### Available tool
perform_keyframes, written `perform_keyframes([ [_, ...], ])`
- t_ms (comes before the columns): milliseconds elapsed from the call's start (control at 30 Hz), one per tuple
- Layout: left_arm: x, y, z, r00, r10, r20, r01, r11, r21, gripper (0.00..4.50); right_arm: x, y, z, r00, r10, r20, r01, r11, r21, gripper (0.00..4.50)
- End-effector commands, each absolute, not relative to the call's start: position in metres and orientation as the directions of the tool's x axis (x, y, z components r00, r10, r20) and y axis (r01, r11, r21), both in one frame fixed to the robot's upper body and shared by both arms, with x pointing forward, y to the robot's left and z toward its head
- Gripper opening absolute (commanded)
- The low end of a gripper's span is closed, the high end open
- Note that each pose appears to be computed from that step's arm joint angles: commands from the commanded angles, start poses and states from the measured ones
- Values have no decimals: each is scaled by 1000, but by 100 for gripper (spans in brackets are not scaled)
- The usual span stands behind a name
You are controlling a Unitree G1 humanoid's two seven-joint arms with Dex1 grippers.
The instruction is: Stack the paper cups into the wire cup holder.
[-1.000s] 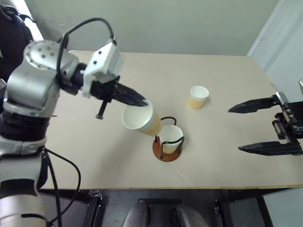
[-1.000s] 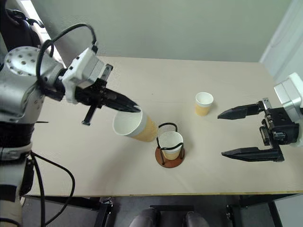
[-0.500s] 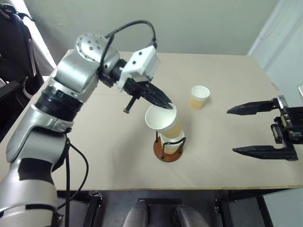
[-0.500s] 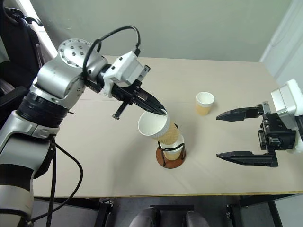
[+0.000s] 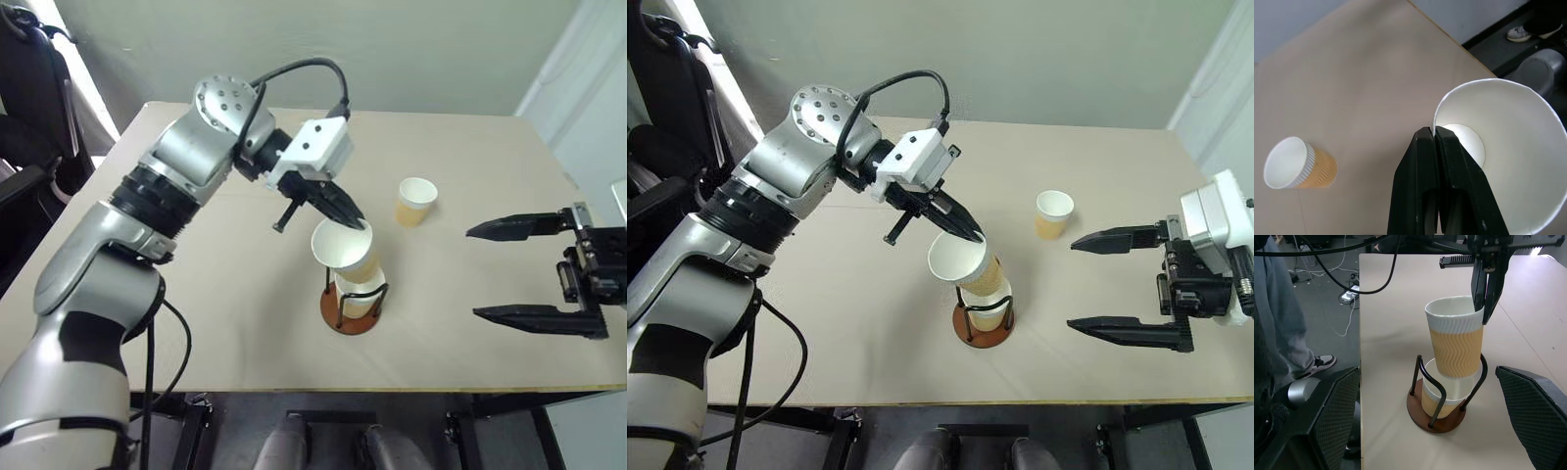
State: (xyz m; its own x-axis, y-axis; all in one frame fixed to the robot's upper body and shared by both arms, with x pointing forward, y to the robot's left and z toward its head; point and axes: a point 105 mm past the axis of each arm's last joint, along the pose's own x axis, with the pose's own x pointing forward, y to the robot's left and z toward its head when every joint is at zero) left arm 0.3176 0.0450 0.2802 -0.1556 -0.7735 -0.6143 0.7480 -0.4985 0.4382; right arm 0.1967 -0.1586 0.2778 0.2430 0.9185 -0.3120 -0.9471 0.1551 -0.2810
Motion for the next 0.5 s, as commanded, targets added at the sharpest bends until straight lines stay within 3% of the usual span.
perform_keyframes([
  [33,308,43,287,-173,-739,-651,690,-563,455,1,193,-158,286,261,916,-306,-931,155,-329,450],
  [267,306,42,278,-176,-719,-672,691,-577,436,1,194,-157,285,255,918,-305,-932,148,-332,450],
  [367,307,41,276,-174,-716,-676,696,-575,430,58,196,-157,285,253,918,-305,-931,146,-333,450],
  [500,311,40,276,-156,-723,-673,695,-564,445,198,197,-157,284,250,919,-305,-932,142,-335,450],
])
